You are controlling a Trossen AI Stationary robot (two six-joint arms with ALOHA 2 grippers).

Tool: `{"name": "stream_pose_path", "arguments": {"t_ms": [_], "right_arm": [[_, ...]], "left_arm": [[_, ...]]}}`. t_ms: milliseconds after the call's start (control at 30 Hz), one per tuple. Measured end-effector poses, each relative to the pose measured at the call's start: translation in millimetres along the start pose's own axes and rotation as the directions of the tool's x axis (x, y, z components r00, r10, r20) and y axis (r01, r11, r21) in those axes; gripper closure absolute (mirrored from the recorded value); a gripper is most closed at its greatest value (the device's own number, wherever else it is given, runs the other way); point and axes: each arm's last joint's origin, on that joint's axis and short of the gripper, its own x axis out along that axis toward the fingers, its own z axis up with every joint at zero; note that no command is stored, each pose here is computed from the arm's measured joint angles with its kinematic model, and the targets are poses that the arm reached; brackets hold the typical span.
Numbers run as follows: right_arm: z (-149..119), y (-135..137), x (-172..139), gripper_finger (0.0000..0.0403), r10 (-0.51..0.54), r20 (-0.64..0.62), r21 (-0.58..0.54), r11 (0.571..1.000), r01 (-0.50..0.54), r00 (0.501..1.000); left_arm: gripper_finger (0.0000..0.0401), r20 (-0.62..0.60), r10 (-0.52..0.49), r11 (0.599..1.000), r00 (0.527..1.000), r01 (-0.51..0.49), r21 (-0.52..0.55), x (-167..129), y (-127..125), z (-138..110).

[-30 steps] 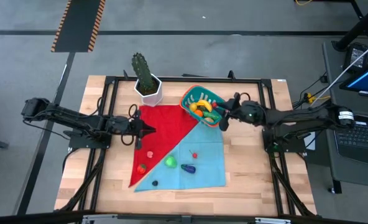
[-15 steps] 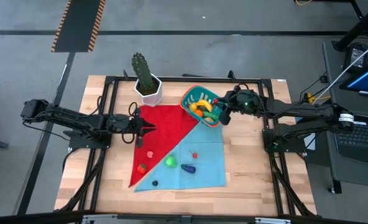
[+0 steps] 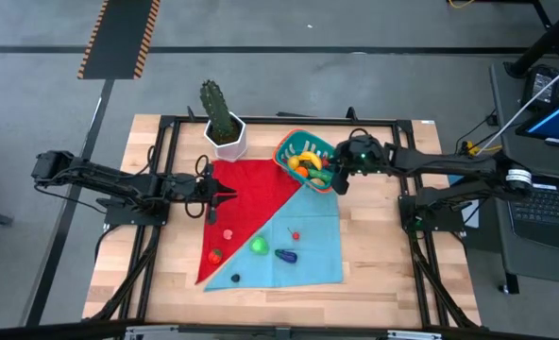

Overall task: Pick and placing Produce into tupperware
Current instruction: Put the red raspberry into the blue basket

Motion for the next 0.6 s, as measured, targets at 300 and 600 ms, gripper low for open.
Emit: {"name": "stream_pose_path", "arguments": {"t_ms": [300,600], "right_arm": [[5,1,22,0.0313,0.011,-0.119,-0.021,1.0,-0.014,0.993],[27,-5,56,0.0313,-0.026,-0.336,-0.078,0.997,0.0,0.941]], "left_arm": [[0.0375,0.0,0.0,1.0,1.0,0.0,0.0,0,0,0],[0.0393,-0.001,0.0,1.0,1.0,0.0,0.0,0,0,0]]}}
